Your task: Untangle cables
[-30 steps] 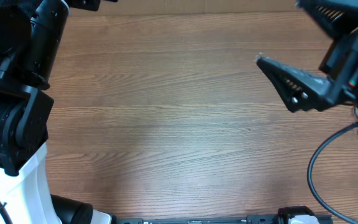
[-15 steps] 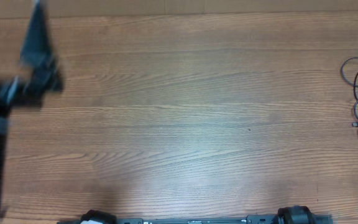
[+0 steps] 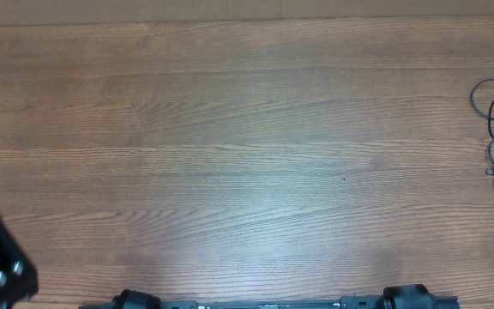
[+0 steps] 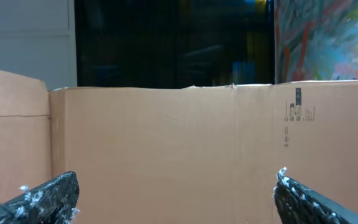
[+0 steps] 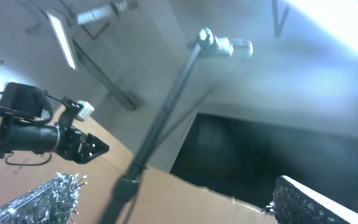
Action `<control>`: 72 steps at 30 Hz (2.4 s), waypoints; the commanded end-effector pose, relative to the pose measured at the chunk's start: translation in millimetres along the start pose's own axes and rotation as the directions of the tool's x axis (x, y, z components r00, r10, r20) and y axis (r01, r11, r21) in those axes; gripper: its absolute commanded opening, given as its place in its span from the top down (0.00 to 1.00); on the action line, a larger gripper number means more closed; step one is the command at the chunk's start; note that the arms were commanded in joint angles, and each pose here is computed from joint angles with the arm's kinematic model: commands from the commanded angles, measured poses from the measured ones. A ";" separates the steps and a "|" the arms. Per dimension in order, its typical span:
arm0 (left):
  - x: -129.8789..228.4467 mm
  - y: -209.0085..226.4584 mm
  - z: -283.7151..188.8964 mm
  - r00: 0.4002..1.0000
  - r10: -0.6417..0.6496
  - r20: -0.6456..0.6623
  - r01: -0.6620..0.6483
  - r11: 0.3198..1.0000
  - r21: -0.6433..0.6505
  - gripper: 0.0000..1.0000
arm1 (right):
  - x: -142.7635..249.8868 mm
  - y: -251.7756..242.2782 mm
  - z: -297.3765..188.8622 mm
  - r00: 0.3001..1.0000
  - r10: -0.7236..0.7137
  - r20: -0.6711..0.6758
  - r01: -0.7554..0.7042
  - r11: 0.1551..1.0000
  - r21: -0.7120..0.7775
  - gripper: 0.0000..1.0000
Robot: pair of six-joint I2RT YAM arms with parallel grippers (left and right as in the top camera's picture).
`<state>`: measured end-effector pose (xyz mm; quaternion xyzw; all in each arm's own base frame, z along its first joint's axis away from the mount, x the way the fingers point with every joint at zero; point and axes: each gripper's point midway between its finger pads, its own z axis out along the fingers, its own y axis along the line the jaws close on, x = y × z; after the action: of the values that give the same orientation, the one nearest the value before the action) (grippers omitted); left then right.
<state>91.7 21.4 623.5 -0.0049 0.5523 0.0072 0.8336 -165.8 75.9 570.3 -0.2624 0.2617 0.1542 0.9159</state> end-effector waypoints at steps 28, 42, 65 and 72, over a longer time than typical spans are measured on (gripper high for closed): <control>30.4 1.3 -7.9 0.991 0.062 -0.121 -0.062 0.998 0.002 0.00 | -5.4 -4.7 -19.3 0.977 -0.211 0.016 0.209 0.974 0.085 0.00; 23.0 2.1 -7.1 0.994 0.054 -0.092 -0.054 0.999 -0.004 0.00 | 208.7 -136.9 -1.3 0.991 0.062 -0.122 0.021 0.813 0.582 0.00; 21.0 3.2 -5.4 0.995 0.051 -0.083 -0.052 0.999 -0.013 0.00 | 481.6 -93.4 -94.4 0.817 0.293 -0.497 0.050 0.822 0.567 0.00; 20.9 3.1 -5.4 0.995 0.050 -0.083 -0.052 0.999 -0.013 0.00 | 518.8 -78.9 -122.8 0.703 0.374 -0.605 0.056 0.819 0.571 0.00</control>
<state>90.5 23.0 603.0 0.0012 0.5828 0.0157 0.8125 239.5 17.5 233.2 -0.0036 0.6259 0.0428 0.7787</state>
